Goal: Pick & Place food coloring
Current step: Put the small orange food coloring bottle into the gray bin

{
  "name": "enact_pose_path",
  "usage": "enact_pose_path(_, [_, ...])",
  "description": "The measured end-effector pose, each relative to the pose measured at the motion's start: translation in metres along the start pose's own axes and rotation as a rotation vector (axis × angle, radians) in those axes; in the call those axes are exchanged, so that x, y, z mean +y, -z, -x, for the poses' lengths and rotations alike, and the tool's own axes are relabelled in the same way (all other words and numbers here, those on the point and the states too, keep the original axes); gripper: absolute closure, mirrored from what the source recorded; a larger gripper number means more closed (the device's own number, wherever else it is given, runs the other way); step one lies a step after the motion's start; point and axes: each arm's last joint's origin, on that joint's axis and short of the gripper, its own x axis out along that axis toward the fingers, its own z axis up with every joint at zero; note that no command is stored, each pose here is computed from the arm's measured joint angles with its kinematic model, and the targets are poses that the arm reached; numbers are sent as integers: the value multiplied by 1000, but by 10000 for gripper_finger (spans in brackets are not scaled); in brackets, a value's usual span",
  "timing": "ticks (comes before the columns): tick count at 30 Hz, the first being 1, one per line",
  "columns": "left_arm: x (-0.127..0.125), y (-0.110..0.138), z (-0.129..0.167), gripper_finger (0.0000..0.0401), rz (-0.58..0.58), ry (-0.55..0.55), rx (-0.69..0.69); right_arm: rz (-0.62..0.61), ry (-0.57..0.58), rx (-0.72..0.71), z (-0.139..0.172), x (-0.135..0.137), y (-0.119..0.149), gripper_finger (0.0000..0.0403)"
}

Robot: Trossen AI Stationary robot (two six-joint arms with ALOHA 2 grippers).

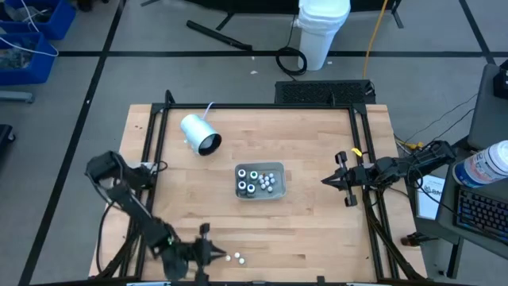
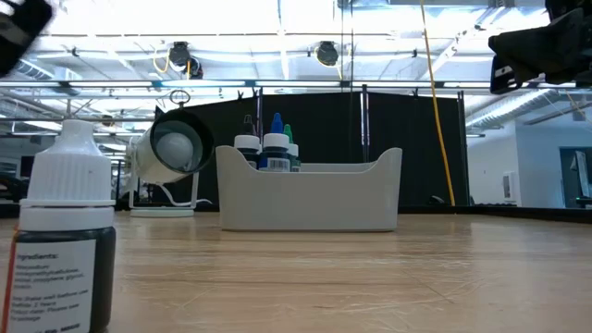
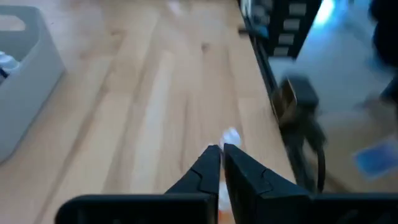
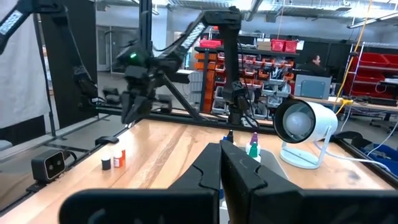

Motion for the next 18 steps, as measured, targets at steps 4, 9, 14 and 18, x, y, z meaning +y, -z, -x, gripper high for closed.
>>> enact_pose_path(4, [-21, 9, -5, 347, -63, -90, 22, -9, 0, 0, 0, 0, 0, 403])
enact_pose_path(9, [-25, 4, -5, 296, -18, -159, 28, -8, 0, 0, 0, 0, 0, 403])
enact_pose_path(14, [-20, 6, -10, 232, 40, -110, 103, 9, 0, -1, 0, 0, 0, 403])
enact_pose_path(18, [-13, 10, -16, 196, 91, -57, 194, 16, 0, -1, 0, 0, 0, 403])
